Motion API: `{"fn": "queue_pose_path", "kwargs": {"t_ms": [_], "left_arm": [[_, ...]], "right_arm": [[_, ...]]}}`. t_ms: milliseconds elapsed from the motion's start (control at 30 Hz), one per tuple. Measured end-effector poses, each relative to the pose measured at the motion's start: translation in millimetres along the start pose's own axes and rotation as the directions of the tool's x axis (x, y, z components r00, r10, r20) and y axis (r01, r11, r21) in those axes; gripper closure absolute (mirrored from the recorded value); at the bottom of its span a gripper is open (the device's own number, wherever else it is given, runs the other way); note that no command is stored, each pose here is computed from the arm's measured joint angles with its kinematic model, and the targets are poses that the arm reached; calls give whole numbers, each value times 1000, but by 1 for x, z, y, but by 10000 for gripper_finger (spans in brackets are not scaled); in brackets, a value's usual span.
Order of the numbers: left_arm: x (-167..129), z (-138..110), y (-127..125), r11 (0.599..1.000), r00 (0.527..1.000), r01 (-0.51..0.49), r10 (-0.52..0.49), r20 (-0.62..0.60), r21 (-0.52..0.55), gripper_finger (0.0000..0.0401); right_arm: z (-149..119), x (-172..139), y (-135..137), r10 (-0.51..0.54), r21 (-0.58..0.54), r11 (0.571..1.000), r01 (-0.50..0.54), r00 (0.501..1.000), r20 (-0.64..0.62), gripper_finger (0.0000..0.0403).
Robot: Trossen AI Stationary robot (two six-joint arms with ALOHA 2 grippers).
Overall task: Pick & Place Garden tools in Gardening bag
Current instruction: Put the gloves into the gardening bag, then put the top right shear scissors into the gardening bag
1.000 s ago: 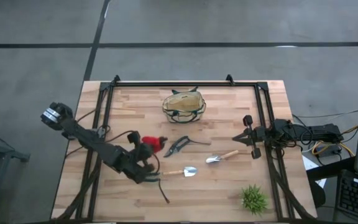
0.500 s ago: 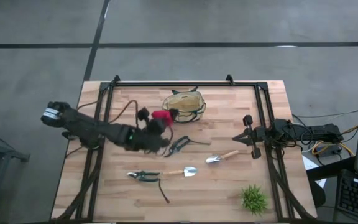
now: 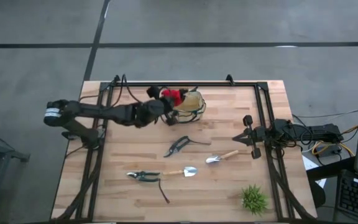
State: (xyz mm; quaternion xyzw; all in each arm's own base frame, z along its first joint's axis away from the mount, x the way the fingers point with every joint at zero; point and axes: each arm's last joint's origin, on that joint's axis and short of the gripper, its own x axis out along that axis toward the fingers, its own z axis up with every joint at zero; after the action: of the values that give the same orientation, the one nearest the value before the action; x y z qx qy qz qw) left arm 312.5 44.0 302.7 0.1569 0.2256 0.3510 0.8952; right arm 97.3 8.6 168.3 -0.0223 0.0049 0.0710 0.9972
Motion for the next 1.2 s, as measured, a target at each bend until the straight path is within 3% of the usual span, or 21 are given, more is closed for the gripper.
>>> {"fn": "queue_pose_path", "kwargs": {"t_ms": [167, 533, 800, 967, 1200], "left_arm": [[11, -2, 6, 997, 998, 67, -67, 11, -25, 386], [33, -15, -10, 994, 997, 66, -64, -37, 81, 385], [45, -19, -17, 996, 999, 49, -48, -22, 71, 378], [46, -19, -17, 996, 998, 61, -60, -23, 66, 331], [46, -17, -15, 999, 1000, 16, -15, -16, 52, 231]], "right_arm": [[0, 0, 0, 0, 0, 1000, 0, 1000, 0, 394], [0, 0, 0, 0, 0, 1000, 0, 1000, 0, 394], [0, 0, 0, 0, 0, 1000, 0, 1000, 0, 394], [0, 0, 0, 0, 0, 1000, 0, 1000, 0, 394], [0, 0, 0, 0, 0, 1000, 0, 1000, 0, 394]]}}
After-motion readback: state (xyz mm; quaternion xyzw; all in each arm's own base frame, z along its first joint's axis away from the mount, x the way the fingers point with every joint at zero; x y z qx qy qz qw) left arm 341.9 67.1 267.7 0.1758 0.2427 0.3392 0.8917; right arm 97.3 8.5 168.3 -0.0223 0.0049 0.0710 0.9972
